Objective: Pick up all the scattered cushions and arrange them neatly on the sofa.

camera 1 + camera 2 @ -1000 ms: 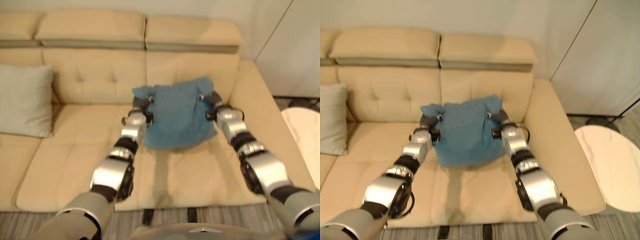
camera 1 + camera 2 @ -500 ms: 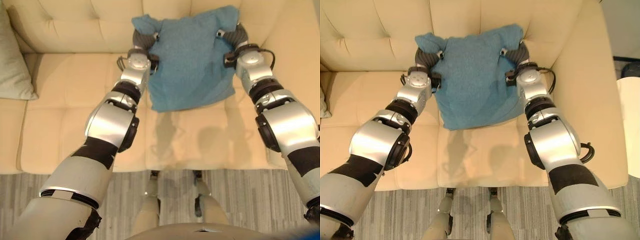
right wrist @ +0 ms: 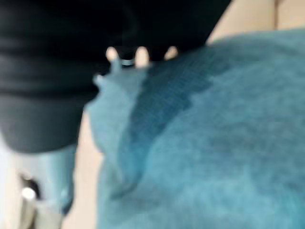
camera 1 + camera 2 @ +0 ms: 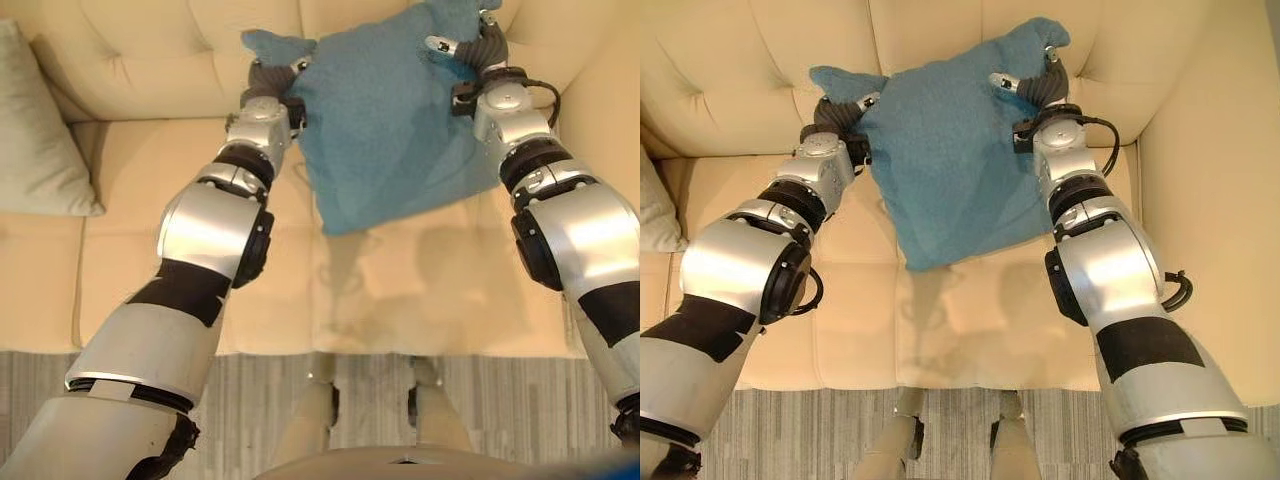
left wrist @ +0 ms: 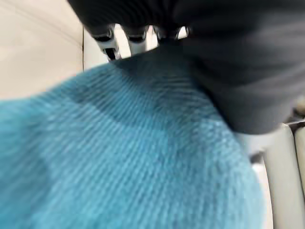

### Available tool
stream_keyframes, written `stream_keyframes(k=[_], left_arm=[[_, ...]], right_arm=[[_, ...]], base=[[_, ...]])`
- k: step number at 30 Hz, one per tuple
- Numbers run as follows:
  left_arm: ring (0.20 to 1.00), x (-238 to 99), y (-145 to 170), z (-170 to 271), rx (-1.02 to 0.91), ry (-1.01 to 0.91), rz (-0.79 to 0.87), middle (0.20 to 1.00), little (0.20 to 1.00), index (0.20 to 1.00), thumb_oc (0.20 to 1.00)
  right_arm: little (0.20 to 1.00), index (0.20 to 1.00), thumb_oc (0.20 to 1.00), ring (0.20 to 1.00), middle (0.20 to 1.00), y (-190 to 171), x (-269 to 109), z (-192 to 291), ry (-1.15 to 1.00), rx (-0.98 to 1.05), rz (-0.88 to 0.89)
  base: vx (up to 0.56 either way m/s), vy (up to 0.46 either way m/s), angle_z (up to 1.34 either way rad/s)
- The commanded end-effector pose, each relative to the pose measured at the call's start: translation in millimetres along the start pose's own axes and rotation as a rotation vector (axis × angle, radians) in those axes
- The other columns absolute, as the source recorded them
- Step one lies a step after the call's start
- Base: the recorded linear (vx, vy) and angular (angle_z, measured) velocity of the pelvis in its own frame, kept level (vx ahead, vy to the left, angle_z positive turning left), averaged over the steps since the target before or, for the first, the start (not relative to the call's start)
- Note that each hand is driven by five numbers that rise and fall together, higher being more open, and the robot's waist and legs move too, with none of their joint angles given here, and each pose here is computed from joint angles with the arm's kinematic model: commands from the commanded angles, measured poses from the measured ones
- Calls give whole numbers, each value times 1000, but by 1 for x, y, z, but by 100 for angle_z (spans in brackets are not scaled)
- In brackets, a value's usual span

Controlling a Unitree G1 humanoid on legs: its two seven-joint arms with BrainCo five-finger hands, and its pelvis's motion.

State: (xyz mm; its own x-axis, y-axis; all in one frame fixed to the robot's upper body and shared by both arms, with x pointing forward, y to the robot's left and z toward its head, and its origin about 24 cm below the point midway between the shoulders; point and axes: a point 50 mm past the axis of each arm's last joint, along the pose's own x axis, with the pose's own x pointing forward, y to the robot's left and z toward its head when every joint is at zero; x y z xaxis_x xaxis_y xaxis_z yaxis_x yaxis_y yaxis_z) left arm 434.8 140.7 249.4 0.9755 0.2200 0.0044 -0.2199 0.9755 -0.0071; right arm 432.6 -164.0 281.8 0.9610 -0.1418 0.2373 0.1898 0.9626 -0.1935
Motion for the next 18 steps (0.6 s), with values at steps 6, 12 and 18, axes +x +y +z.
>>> stream_keyframes(k=[6, 12, 18], left_arm=[[1000, 4, 59, 10, 130, 42, 219, 1000, 1000, 1000, 1000], [1000, 3, 117, 1, -153, 121, 427, 1000, 1000, 1000, 1000], [1000, -9, 179, -23, -219, 231, 632, 1000, 1000, 1000, 1000]], right_arm=[[1000, 1000, 1000, 1000, 1000, 8, 2, 29, -6, -55, -18], [1000, 1000, 1000, 1000, 1000, -20, 2, 14, 49, -88, -122], [1000, 1000, 1000, 1000, 1000, -52, -1, -8, 139, -62, -234]], base=[[-10, -7, -9], [-12, -15, -18], [7, -18, 17]])
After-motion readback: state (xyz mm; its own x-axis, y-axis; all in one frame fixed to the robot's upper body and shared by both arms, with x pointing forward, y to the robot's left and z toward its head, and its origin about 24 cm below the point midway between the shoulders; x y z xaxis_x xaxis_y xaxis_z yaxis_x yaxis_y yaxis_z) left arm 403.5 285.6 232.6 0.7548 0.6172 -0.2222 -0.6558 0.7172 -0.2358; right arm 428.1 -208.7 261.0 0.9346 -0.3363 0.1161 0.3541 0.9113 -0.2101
